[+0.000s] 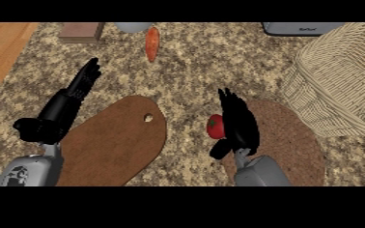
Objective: Pick the tomato from the placemat and place it in the basket
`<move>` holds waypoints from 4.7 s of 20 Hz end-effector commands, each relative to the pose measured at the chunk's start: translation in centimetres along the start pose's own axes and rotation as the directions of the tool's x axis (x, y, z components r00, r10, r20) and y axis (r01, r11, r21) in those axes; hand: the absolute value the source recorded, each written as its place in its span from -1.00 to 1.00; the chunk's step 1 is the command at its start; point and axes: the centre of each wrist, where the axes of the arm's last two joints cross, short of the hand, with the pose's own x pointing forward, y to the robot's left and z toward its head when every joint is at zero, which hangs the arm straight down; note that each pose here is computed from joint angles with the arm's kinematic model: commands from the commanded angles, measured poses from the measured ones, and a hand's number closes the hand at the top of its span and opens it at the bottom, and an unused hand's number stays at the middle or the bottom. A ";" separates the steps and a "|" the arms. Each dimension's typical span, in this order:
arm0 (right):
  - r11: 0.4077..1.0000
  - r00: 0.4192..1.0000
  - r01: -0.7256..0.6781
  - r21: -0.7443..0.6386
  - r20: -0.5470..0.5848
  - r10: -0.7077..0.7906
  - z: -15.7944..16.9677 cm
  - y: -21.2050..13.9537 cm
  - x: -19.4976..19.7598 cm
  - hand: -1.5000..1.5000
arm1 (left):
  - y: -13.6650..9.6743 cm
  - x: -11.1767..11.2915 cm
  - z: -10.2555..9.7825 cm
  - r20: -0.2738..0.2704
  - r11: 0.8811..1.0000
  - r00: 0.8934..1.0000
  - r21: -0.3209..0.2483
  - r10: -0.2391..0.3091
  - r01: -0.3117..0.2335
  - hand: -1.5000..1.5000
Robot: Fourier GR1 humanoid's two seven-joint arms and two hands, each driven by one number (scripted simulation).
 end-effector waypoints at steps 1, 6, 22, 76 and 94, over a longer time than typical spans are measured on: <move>1.000 1.000 -0.005 0.009 -0.030 0.006 0.5 0.6 1.8 -1.00 | 0.7 1.2 -1.6 -0.009 1.000 1.000 -0.002 0.015 -0.015 0.00; 0.998 1.000 0.015 0.064 -0.013 -0.014 -1.3 2.2 0.5 -1.00 | -0.5 0.2 0.7 -0.006 1.000 1.000 0.003 0.019 -0.019 0.00; 0.971 0.971 -0.215 0.100 0.133 0.201 -2.6 3.1 -1.0 1.00 | 0.5 0.9 -1.9 0.011 1.000 1.000 -0.001 0.011 -0.011 0.00; 0.297 0.755 0.022 -0.954 -0.179 -0.631 -9.6 -29.6 1.0 1.00 | 0.5 0.9 -0.8 0.011 1.000 1.000 -0.006 0.000 0.000 0.00; 0.326 0.705 -0.034 -0.945 -0.254 -0.663 -9.3 -27.9 -13.0 1.00 | 1.5 -0.1 -0.6 0.004 1.000 1.000 -0.007 0.005 -0.005 0.00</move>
